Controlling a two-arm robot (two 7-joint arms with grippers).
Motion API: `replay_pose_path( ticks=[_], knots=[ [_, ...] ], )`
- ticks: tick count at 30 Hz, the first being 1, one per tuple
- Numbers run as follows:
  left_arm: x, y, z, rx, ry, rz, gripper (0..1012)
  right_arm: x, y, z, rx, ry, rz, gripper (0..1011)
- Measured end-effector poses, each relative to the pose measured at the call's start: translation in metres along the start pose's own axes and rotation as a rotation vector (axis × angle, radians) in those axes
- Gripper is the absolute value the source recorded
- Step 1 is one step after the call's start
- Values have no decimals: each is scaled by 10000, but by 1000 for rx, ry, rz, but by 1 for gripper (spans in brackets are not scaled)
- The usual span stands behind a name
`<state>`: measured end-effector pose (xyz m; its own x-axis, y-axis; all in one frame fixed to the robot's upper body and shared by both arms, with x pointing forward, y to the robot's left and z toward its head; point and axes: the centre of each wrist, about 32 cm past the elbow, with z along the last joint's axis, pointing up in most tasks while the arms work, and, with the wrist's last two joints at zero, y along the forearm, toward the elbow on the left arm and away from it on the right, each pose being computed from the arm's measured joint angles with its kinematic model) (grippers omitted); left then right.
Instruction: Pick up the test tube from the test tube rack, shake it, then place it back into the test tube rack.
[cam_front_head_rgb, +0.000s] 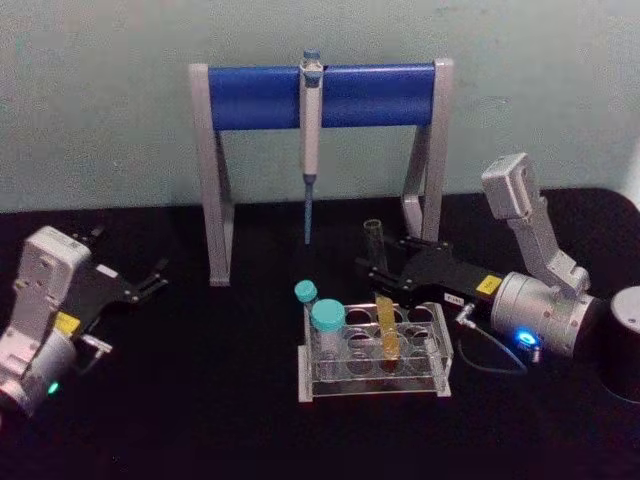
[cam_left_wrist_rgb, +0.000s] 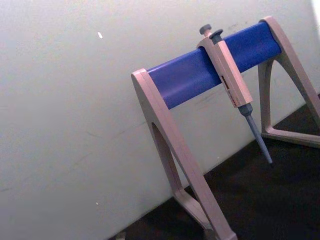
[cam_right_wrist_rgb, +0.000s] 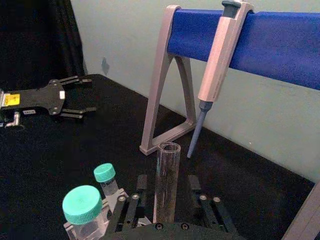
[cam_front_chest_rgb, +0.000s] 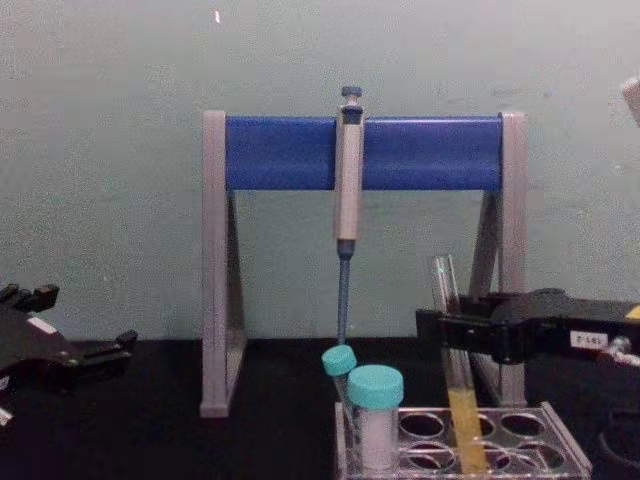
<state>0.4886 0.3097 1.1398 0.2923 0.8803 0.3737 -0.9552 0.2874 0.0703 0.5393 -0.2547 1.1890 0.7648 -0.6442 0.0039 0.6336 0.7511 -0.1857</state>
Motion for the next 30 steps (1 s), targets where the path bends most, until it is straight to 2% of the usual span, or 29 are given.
replay_pose_path(
  ticks=[5,6,7,9,11,30],
  knots=[
    [0,0,0,0,0,0,1001,-1,0,1,0,0,0,396],
    [0,0,0,0,0,0,1001,-1,0,1,0,0,0,333],
    [0,0,0,0,0,0,1001,-1,0,1,0,0,0,333],
    [0,0,0,0,0,0,1001,-1,0,1,0,0,0,255],
    [0,0,0,0,0,0,1001,-1,1,1,0,0,0,229],
    [0,0,0,0,0,0,1001,0,-6,-3,6,-2,1,229]
  ],
)
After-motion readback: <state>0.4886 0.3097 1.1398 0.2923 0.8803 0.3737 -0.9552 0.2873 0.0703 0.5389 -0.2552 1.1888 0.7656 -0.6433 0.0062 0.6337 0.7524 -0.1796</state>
